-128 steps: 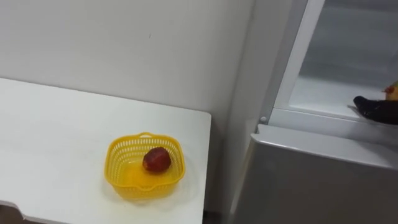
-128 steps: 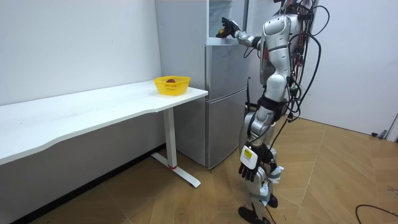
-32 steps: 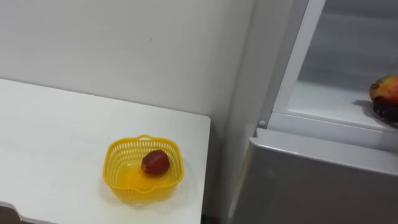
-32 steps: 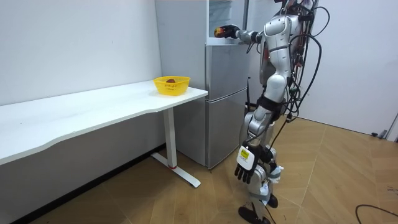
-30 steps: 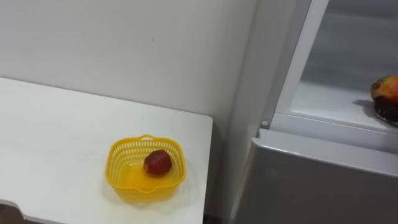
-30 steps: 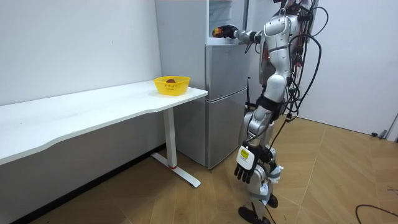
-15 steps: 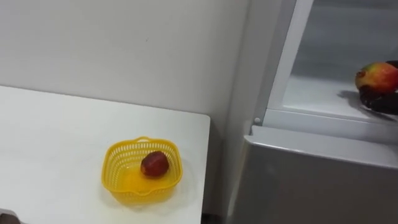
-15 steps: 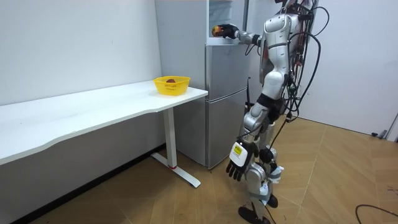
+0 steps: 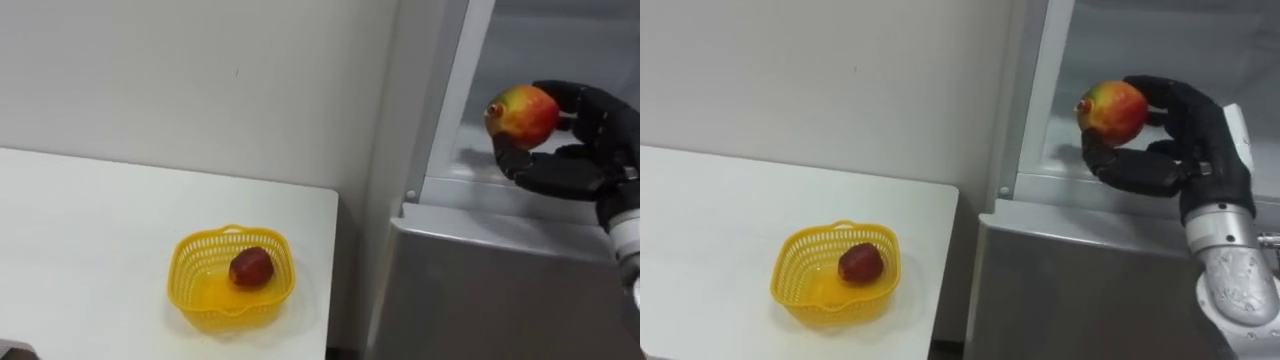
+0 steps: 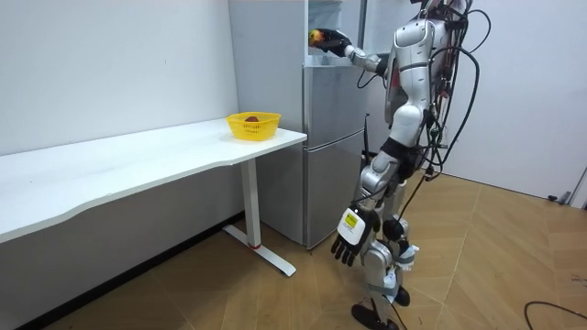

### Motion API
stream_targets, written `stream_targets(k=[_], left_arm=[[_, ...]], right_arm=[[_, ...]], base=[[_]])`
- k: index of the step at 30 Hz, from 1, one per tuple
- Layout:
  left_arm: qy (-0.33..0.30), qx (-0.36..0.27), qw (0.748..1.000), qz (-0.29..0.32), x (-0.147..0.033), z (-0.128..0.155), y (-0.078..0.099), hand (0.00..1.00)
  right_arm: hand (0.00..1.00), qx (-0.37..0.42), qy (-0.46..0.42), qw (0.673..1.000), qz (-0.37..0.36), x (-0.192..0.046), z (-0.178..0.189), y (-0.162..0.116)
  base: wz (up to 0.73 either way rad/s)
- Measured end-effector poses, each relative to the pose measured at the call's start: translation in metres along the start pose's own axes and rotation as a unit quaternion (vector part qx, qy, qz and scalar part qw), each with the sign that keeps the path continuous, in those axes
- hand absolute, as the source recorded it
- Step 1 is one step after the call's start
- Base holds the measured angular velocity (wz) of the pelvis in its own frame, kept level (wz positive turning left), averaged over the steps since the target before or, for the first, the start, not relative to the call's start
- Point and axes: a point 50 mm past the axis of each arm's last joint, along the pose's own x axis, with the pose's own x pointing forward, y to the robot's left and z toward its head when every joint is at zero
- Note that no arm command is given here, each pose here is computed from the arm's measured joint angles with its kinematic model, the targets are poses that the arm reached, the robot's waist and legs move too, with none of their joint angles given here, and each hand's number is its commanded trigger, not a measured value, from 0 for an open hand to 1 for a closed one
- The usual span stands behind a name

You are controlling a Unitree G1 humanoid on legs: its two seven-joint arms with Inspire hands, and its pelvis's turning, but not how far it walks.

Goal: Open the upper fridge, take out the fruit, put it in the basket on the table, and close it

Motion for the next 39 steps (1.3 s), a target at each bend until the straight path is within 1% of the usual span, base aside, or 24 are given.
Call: stream_targets(k=[5,12,17,20,24,27,30,32,39], left_arm=[[-0.009,-0.006,1.000,-0.004,0.000,0.004,-0.005,0.00],[-0.013,-0.006,1.000,-0.007,0.001,0.006,-0.008,0.00],[-0.016,-0.004,1.000,-0.013,0.002,0.008,-0.009,0.00],[-0.019,0.002,1.000,-0.016,0.003,0.011,-0.010,0.00],[-0.024,0.005,0.999,-0.023,0.003,0.014,-0.015,0.00],[-0.032,0.016,0.999,-0.028,0.004,0.018,-0.017,0.00],[-0.035,0.022,0.999,-0.030,0.004,0.020,-0.018,0.00],[-0.042,0.023,0.998,-0.027,0.005,0.026,-0.015,0.00],[-0.045,0.028,0.998,-0.022,0.006,0.026,-0.007,0.00]], right_arm=[[1.00,0.012,-0.042,0.999,-0.016,-0.010,0.017,0.000],[1.00,0.046,-0.082,0.996,-0.013,-0.029,0.033,0.008],[1.00,0.063,-0.132,0.989,-0.020,-0.034,0.051,0.011],[1.00,0.020,-0.177,0.984,-0.024,-0.038,0.063,0.014],[1.00,-0.015,-0.231,0.973,-0.023,-0.045,0.078,0.020],[1.00,-0.021,-0.257,0.966,-0.015,-0.049,0.088,0.023],[1.00,-0.013,-0.275,0.961,0.016,-0.055,0.095,0.033],[1.00,-0.012,-0.280,0.960,0.032,-0.057,0.096,0.038],[1.00,-0.052,-0.291,0.952,0.081,-0.062,0.096,0.052]], base=[[-0.06],[-0.10],[-0.02],[0.00],[0.00],[-0.01],[-0.07],[-0.02],[0.00]])
